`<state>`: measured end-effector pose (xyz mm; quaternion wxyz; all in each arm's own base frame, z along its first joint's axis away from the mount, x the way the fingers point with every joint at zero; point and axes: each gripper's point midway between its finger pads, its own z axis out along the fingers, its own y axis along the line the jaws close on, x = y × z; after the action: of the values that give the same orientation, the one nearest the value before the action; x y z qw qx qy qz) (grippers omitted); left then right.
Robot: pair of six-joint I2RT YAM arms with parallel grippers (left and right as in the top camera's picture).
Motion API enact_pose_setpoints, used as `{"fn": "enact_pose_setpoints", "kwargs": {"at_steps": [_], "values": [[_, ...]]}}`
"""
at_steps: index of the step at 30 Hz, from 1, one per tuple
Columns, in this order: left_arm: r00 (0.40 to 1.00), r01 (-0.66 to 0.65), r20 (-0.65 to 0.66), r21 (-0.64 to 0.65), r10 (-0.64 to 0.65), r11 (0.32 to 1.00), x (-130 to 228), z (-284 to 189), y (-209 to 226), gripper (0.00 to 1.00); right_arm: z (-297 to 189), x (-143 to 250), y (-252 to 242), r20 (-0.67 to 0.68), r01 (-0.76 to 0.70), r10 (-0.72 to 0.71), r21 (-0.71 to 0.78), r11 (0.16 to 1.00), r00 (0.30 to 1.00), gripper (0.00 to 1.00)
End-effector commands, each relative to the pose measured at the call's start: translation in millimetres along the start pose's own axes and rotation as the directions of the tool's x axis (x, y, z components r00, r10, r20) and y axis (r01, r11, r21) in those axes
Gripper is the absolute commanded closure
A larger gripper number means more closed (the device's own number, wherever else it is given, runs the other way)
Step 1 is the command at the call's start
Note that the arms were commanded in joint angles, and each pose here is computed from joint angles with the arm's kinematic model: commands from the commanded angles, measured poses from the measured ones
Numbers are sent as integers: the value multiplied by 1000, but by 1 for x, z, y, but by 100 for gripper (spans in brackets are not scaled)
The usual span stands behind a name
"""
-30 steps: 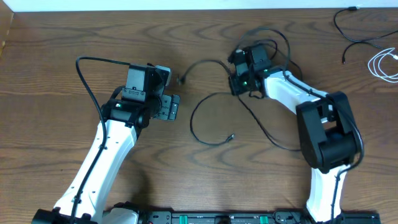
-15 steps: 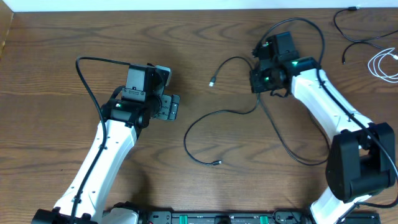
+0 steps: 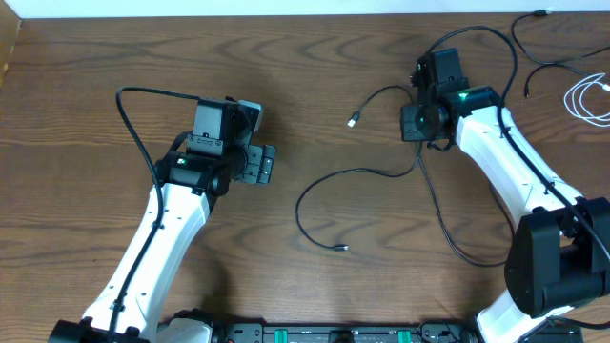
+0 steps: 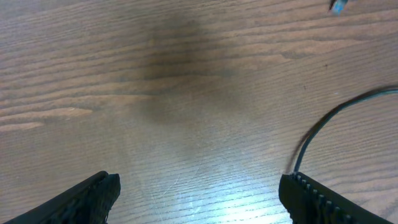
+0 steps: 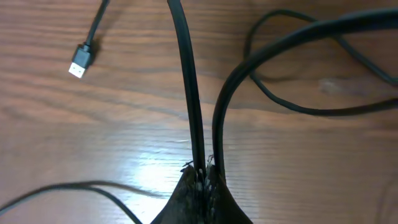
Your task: Untangle cables
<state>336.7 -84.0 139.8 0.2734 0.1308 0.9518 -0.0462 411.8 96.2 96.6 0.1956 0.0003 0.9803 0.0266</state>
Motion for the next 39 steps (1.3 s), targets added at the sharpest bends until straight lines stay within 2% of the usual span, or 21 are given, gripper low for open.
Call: {"fn": "enact_pose_setpoints", "kwargs": {"at_steps": [1, 3, 6, 13, 17, 27, 39], "values": [[1000, 8, 5, -15, -8, 1000, -3, -1, 4, 13, -11, -9, -18, 56, -78, 73, 97, 992, 996, 96], [1000, 9, 5, -15, -9, 1000, -3, -1, 4, 13, -11, -10, -19, 59, -78, 73, 99, 992, 996, 92], [1000, 9, 5, -15, -9, 1000, -3, -1, 4, 13, -11, -10, -19, 60, -79, 73, 99, 992, 996, 78], [1000, 9, 5, -15, -9, 1000, -3, -1, 4, 13, -11, -9, -19, 55, -78, 72, 100, 992, 996, 69], [1000, 8, 5, -15, -8, 1000, -3, -1, 4, 13, -10, -5, -22, 39, -78, 74, 111, 991, 997, 55], [1000, 8, 5, -15, -8, 1000, -3, -1, 4, 13, 21, 33, -33, -17, -80, 83, 148, 986, 996, 49], [1000, 9, 5, -15, -9, 1000, -3, -1, 4, 13, 61, 65, -27, 0, -98, 98, 62, 993, 995, 46]]}}
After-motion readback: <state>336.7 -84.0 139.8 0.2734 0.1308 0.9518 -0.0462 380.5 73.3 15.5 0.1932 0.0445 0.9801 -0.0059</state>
